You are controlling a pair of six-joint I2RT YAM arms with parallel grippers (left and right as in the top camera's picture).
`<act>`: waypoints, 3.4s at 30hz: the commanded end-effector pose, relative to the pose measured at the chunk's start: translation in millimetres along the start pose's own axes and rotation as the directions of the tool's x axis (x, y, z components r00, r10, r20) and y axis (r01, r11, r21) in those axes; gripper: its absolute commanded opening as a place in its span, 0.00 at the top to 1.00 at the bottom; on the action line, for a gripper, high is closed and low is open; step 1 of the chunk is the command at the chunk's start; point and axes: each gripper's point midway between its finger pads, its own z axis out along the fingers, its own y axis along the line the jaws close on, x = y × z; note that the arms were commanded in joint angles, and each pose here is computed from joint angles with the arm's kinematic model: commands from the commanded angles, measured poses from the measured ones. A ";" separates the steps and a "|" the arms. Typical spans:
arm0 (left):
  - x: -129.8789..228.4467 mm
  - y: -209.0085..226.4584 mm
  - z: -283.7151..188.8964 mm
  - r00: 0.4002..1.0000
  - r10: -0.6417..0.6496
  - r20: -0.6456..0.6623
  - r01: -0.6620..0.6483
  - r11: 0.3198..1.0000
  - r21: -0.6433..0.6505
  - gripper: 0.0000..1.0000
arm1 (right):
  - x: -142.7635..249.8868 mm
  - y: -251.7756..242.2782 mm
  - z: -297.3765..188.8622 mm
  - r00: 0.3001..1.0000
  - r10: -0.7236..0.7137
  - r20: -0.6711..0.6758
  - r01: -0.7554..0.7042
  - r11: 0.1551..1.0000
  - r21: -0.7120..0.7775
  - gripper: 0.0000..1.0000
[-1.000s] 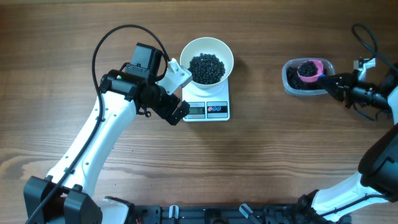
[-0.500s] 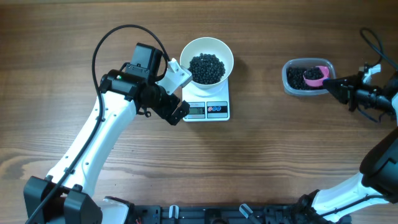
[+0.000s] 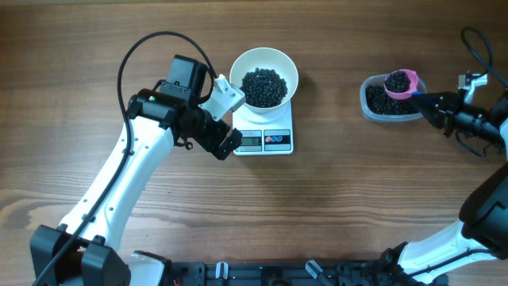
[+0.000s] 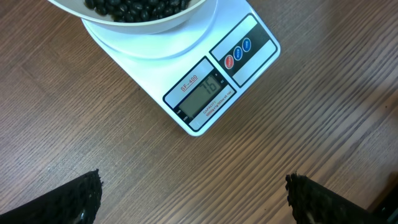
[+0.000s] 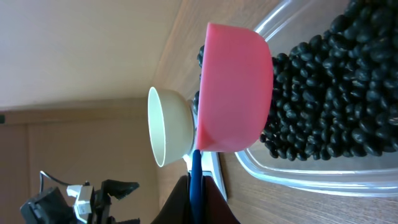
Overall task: Scoop item into bowl and weigh 150g on scale
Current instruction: 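Lift the filled scoop and carry it left over the white bowl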
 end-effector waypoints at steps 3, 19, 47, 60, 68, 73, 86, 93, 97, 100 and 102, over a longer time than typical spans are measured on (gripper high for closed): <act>-2.3 0.3 -0.4 1.000 0.012 0.008 -0.012 1.000 0.011 0.00 | -0.4 16.3 -0.5 0.998 -0.066 0.009 0.067 0.989 -0.129 0.96; -2.3 0.2 -0.4 1.000 0.011 0.008 -0.011 1.000 0.011 0.00 | -12.6 86.5 56.7 0.981 -0.178 -0.073 0.146 0.937 -0.317 0.96; -2.3 0.3 -0.4 1.000 0.011 0.008 -0.011 1.000 0.011 0.00 | 66.6 180.0 178.5 0.805 -0.580 -0.120 0.478 0.757 -0.446 0.96; -2.3 0.3 -0.4 1.000 0.011 0.008 -0.011 1.000 0.011 0.00 | 69.7 164.5 202.9 0.784 -0.613 -0.095 0.555 0.762 -0.334 0.96; -2.3 0.3 -0.4 1.000 0.011 0.008 -0.011 1.000 0.011 0.00 | 64.5 152.5 217.3 0.727 -0.684 -0.054 0.658 0.717 -0.227 0.96; -2.3 0.3 -0.4 1.000 0.011 0.008 -0.011 1.000 0.011 0.00 | 65.1 164.0 218.1 0.713 -0.699 -0.056 0.670 0.703 -0.239 0.96; -2.3 0.3 -0.4 1.000 0.011 0.008 -0.011 1.000 0.011 0.00 | 66.5 175.9 209.9 0.715 -0.691 -0.106 0.661 0.717 -0.220 0.96; -2.3 0.3 -0.4 1.000 0.011 0.008 -0.011 1.000 0.011 0.00 | 58.7 184.3 207.3 0.689 -0.718 -0.097 0.696 0.694 -0.185 0.96; -2.3 0.3 -0.4 1.000 0.011 0.008 -0.011 1.000 0.011 0.00 | 56.8 190.3 201.0 0.642 -0.757 -0.125 0.741 0.654 -0.153 0.96; -2.3 0.3 -0.4 1.000 0.011 0.008 -0.011 1.000 0.011 0.00 | 59.6 189.8 199.0 0.634 -0.760 -0.142 0.745 0.650 -0.152 0.96; -2.3 0.2 -0.4 1.000 0.011 0.008 -0.011 1.000 0.011 0.00 | 62.3 187.0 198.3 0.624 -0.766 -0.155 0.751 0.642 -0.153 0.96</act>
